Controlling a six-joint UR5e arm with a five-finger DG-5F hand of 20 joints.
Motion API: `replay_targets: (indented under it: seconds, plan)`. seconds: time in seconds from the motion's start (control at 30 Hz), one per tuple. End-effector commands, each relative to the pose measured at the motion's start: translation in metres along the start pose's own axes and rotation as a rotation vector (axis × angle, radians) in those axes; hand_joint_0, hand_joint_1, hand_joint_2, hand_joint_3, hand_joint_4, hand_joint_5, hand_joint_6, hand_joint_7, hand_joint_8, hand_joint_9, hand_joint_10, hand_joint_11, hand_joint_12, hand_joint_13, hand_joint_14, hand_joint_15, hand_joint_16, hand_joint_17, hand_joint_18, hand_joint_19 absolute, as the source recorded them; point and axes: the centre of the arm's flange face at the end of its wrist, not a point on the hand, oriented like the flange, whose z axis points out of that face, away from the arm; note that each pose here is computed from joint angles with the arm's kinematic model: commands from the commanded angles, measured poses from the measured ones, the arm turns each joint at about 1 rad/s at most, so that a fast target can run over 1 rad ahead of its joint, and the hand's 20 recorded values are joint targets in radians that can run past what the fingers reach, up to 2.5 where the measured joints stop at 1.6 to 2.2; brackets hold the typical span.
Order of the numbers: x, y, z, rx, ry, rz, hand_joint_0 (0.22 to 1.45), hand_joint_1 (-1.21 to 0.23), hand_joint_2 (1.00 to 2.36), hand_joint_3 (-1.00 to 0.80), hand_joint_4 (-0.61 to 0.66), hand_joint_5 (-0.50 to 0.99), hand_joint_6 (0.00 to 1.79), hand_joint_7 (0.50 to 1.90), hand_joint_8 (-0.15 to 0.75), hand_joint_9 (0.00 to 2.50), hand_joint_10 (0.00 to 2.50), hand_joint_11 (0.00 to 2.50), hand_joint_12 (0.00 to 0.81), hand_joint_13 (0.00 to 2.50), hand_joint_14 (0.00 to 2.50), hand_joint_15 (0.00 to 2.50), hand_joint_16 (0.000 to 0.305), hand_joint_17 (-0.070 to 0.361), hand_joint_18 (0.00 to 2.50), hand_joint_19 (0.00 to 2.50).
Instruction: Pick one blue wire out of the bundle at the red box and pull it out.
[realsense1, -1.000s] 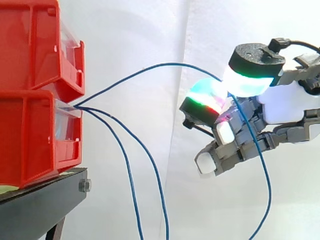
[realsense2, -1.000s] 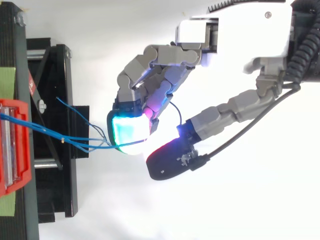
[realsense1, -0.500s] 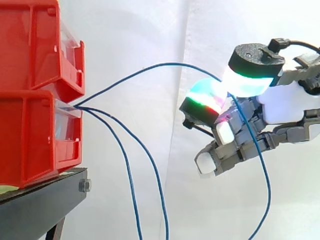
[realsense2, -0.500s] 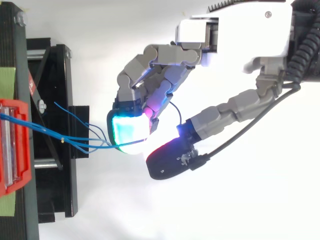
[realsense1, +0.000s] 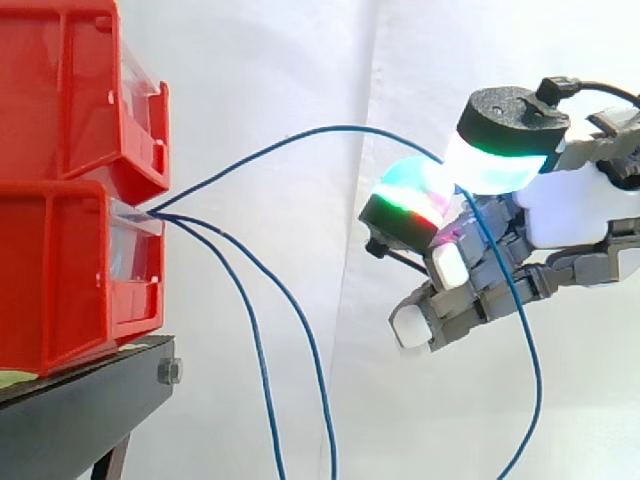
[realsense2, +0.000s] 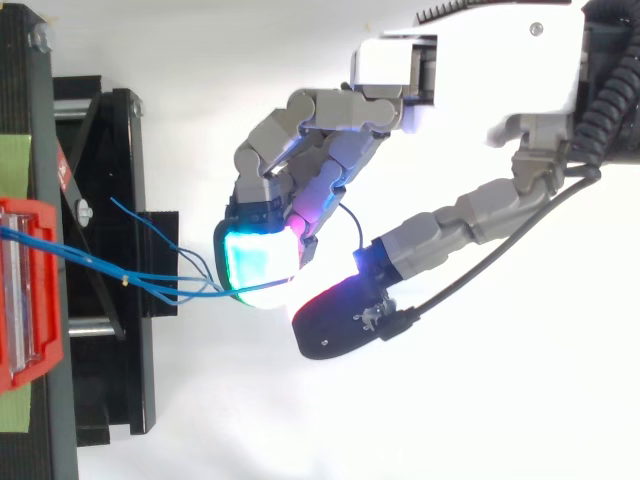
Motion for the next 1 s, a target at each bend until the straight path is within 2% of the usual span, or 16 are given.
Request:
replay_targets:
  seconds: [0.0,0.97]
  plan:
    - [0.0,-0.0001,0.0,0.0,0.0,0.0,0.58,-0.9,1.0,-0.02,-0.06,-0.02,0.84,0.97,0.255,0.86,0.01,0.32,0.431,0.54,0.02,0.37,0.078,0.175,0.2,0.28]
    - [0.0,-0.0001,0.0,0.0,0.0,0.0,0.58,-0.9,1.01,-0.03,-0.06,-0.02,0.84,0.97,0.249,0.89,0.01,0.32,0.427,0.54,0.01,0.37,0.077,0.174,0.21,0.28]
